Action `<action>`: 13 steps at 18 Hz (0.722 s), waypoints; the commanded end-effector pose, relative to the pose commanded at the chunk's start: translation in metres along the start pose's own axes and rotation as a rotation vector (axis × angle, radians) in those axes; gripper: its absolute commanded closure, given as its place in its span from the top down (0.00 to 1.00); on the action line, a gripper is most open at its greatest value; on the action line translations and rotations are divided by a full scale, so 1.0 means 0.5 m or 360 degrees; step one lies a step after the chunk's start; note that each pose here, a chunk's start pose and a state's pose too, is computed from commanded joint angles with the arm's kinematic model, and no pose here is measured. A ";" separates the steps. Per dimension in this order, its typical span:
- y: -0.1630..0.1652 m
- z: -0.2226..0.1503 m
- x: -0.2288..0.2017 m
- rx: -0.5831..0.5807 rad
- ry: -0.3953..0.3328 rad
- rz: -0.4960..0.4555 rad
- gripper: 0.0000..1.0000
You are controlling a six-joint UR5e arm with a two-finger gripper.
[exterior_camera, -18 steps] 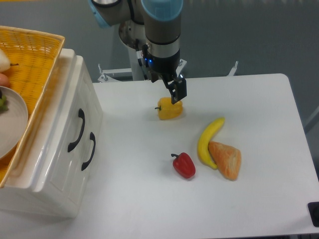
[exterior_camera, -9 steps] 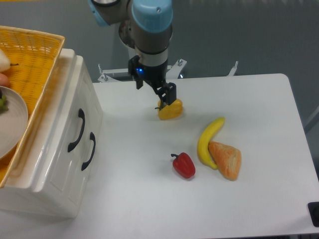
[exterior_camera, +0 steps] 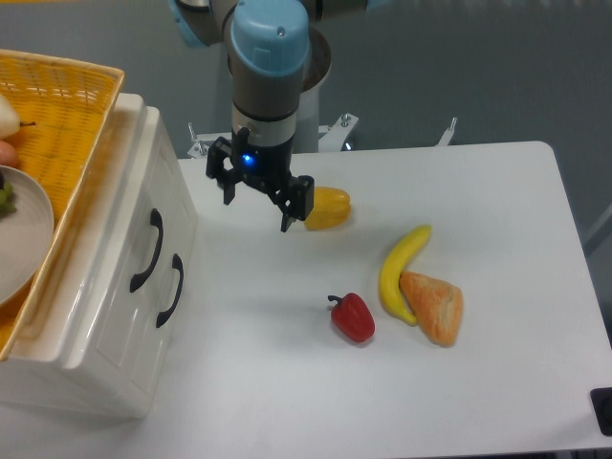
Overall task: Slide the top white drawer open
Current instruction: 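Move the open gripper toward the upper drawer's black handle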
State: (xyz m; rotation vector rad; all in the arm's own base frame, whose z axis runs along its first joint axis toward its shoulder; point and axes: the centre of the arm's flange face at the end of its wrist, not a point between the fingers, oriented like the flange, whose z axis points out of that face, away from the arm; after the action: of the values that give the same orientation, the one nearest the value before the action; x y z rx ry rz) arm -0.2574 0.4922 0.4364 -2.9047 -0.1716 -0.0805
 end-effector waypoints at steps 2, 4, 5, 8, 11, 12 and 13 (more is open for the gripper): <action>0.000 0.000 0.001 0.0002 0.0007 -0.0064 1.00; -0.002 0.003 0.005 0.0002 0.0026 -0.0083 1.00; -0.003 0.007 0.005 -0.0001 0.0034 -0.0112 1.00; -0.023 0.029 0.023 -0.0023 0.0059 -0.0234 1.00; -0.043 0.054 0.031 -0.0052 0.0080 -0.0389 1.00; -0.050 0.062 0.040 -0.0061 0.0086 -0.0399 1.00; -0.052 0.064 0.042 -0.0060 0.0096 -0.0402 1.00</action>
State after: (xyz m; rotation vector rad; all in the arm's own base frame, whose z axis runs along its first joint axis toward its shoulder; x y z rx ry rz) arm -0.2387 0.5270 0.4125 -2.8973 -0.5309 -0.2156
